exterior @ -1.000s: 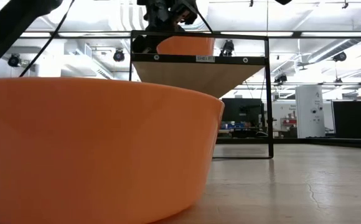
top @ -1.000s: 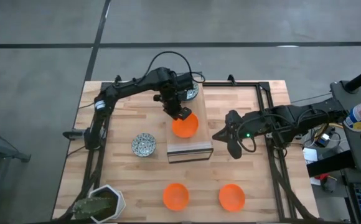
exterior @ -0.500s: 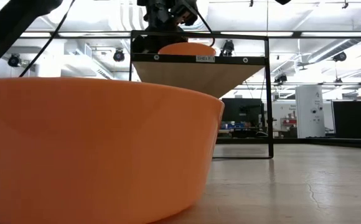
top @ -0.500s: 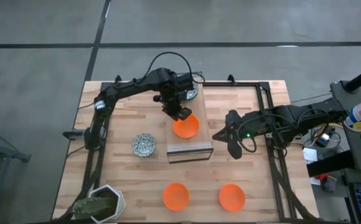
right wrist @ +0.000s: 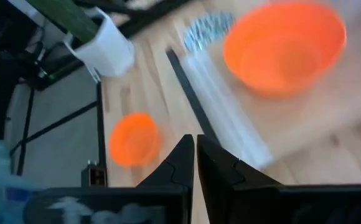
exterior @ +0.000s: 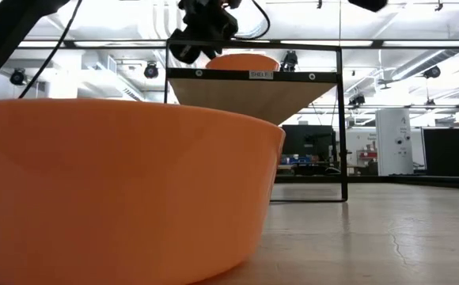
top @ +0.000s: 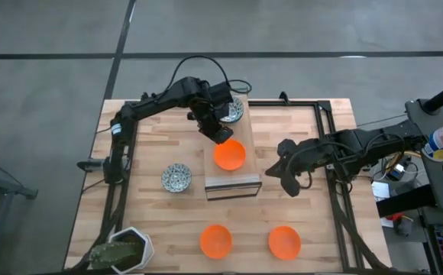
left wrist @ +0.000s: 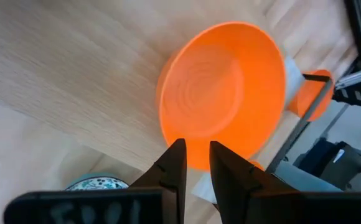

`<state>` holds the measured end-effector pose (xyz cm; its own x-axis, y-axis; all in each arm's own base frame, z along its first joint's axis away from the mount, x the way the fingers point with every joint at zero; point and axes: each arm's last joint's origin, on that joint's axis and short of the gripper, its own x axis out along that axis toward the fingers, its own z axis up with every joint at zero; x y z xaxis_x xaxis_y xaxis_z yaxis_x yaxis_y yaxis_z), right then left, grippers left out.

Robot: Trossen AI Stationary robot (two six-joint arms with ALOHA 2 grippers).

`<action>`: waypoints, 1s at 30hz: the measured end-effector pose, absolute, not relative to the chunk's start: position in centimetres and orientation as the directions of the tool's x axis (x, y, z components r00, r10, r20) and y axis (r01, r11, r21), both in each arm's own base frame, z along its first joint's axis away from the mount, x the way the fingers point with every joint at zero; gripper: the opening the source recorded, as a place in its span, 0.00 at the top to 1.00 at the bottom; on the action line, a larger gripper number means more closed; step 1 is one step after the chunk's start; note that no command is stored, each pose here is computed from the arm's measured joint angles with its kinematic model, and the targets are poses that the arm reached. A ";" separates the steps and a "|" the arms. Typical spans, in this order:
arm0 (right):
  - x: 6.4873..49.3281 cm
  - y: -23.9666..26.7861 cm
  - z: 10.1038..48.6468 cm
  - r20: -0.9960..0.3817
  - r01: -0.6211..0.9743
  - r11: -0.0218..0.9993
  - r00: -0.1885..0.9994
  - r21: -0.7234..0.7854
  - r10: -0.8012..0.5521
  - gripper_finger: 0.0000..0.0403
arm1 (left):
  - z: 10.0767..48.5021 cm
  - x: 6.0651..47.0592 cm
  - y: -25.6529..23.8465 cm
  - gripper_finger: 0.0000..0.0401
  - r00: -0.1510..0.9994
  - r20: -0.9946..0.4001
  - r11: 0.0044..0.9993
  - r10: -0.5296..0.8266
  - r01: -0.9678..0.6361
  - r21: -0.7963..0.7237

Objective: Pick & Place Mini bowls
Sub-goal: Stack the right orange bowl on top of the orange bowl on the shelf

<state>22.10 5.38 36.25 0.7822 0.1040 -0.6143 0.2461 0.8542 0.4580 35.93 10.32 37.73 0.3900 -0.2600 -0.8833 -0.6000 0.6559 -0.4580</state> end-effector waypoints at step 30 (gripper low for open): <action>20.4 13.9 27.3 -0.910 0.345 0.860 0.310 0.376 0.273 0.69 | 48.0 27.9 6.7 0.84 0.735 -0.659 0.808 -0.162 -0.284 -0.516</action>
